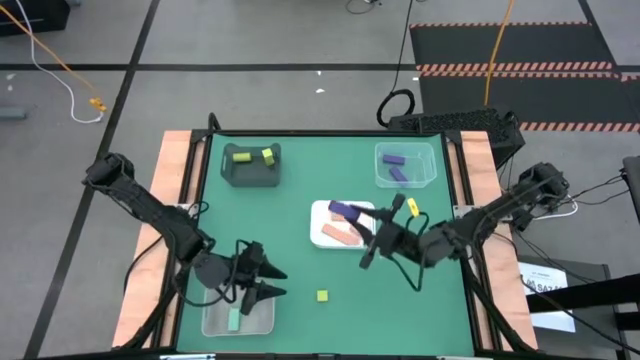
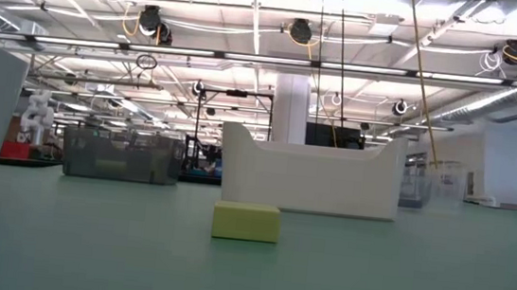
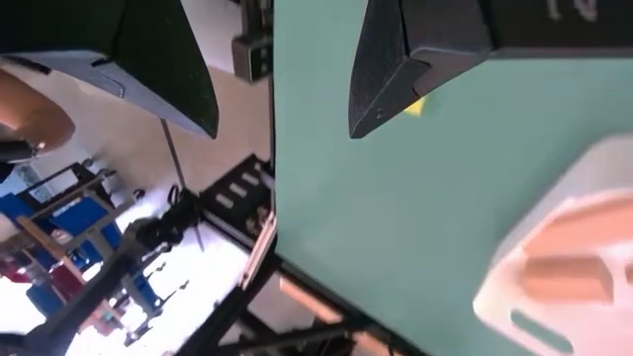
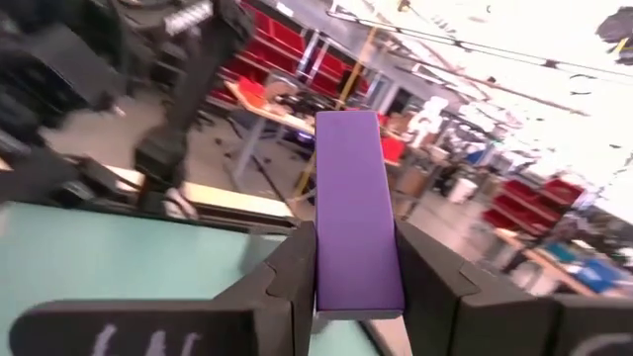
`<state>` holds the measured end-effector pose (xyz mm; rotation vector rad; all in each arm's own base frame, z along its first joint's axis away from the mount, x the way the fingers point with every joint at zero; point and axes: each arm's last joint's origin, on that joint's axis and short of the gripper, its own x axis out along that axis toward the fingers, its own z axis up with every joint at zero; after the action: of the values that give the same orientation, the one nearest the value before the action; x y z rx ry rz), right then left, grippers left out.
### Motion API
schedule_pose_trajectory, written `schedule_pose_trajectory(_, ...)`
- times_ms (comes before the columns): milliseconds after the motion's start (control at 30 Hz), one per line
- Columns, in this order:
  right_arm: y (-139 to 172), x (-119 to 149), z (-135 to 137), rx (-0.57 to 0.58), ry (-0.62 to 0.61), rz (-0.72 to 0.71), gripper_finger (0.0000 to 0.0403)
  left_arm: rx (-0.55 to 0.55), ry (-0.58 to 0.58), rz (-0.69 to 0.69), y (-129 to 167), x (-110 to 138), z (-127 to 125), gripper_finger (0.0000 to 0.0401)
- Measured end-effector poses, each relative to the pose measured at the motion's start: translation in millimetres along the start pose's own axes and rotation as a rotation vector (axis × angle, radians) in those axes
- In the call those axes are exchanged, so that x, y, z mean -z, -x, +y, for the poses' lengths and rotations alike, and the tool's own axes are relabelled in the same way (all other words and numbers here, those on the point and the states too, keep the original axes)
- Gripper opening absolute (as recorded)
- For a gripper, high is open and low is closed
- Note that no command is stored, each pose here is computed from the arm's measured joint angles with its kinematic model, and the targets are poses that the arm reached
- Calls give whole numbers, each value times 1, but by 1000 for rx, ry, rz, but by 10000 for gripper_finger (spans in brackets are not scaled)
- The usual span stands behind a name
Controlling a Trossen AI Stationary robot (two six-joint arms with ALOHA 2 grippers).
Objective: Sort & place blocks by color
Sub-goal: Put the purple block into the transparent bin
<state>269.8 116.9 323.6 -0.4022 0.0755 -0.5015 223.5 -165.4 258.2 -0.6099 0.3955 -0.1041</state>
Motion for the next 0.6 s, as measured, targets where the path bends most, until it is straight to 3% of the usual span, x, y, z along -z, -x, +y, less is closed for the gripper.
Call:
schedule_pose_trajectory(367,-23,9,-19,116,152,64,95,-15,-77,-100,-8,-21,10,230)
schedule_pose_trajectory(600,-40,39,-35,272,295,301,95,-51,-153,-127,-11,-30,18,230)
